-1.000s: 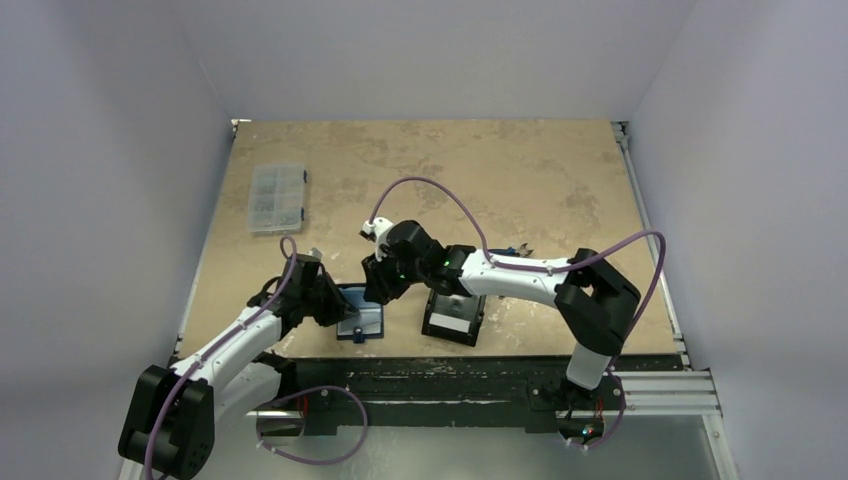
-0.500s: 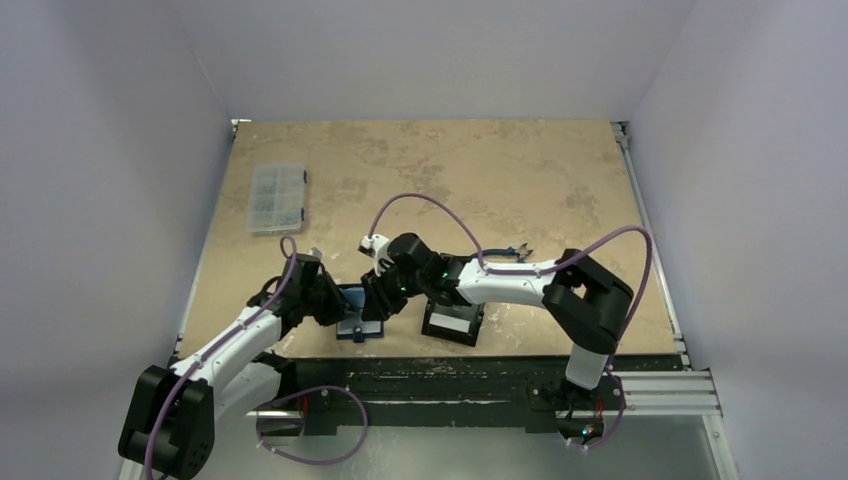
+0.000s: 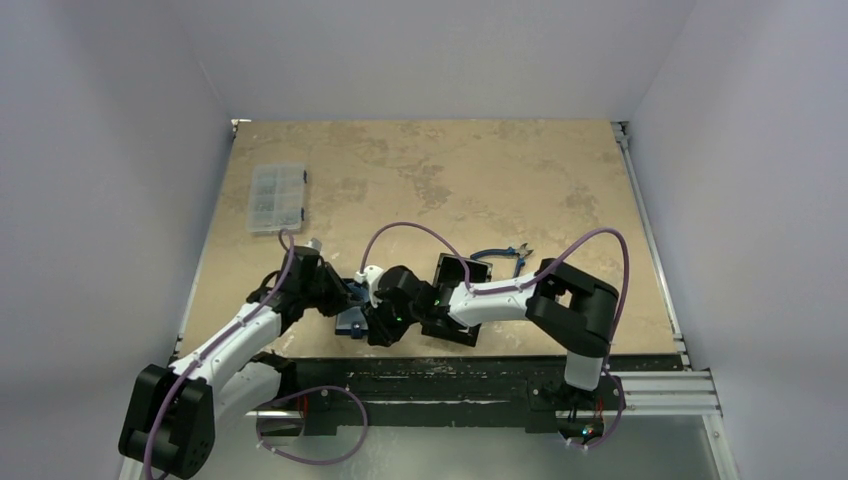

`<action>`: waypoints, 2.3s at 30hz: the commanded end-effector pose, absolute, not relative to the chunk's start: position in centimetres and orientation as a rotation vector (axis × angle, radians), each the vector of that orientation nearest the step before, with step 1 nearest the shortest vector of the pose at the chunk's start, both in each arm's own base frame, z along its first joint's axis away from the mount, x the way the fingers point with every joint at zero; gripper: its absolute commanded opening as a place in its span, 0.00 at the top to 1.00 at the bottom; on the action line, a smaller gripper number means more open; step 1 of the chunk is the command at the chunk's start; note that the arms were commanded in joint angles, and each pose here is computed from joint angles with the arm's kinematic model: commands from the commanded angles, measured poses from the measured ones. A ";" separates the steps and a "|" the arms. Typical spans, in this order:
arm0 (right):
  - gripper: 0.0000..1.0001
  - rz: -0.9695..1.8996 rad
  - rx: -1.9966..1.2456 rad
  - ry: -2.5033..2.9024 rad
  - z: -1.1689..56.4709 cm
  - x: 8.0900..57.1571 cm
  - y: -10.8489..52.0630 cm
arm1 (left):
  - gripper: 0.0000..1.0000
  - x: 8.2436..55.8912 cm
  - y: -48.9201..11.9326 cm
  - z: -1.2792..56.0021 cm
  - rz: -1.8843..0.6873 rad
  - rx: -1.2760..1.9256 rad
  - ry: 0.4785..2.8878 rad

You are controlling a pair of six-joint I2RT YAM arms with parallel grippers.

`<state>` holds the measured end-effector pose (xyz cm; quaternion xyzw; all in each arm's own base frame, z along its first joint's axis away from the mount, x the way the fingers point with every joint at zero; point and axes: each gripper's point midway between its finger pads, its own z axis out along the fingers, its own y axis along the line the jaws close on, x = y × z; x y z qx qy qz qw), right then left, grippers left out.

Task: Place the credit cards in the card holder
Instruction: Open the card holder at the center of the board.

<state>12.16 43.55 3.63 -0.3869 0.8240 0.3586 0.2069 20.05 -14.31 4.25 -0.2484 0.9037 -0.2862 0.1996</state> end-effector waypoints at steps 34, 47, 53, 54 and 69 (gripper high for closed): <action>0.30 1.040 -0.502 2.273 14.1 24.1 44.7 | 1.00 22.8 -14.9 4.6 -0.823 -0.662 2.462; 0.21 0.648 -0.313 2.523 8.3 25.0 41.7 | 1.00 22.0 -15.5 4.7 -0.909 -0.691 2.427; 0.23 0.682 -0.349 2.548 7.0 22.8 41.8 | 1.00 21.7 -15.2 4.0 -0.893 -0.703 2.435; 0.24 0.698 -0.366 2.535 7.0 22.5 41.8 | 1.00 21.7 -15.2 3.9 -0.890 -0.705 2.435; 0.35 0.651 -0.722 2.194 5.9 18.3 42.9 | 1.00 22.6 -13.8 1.7 -0.747 -0.775 2.460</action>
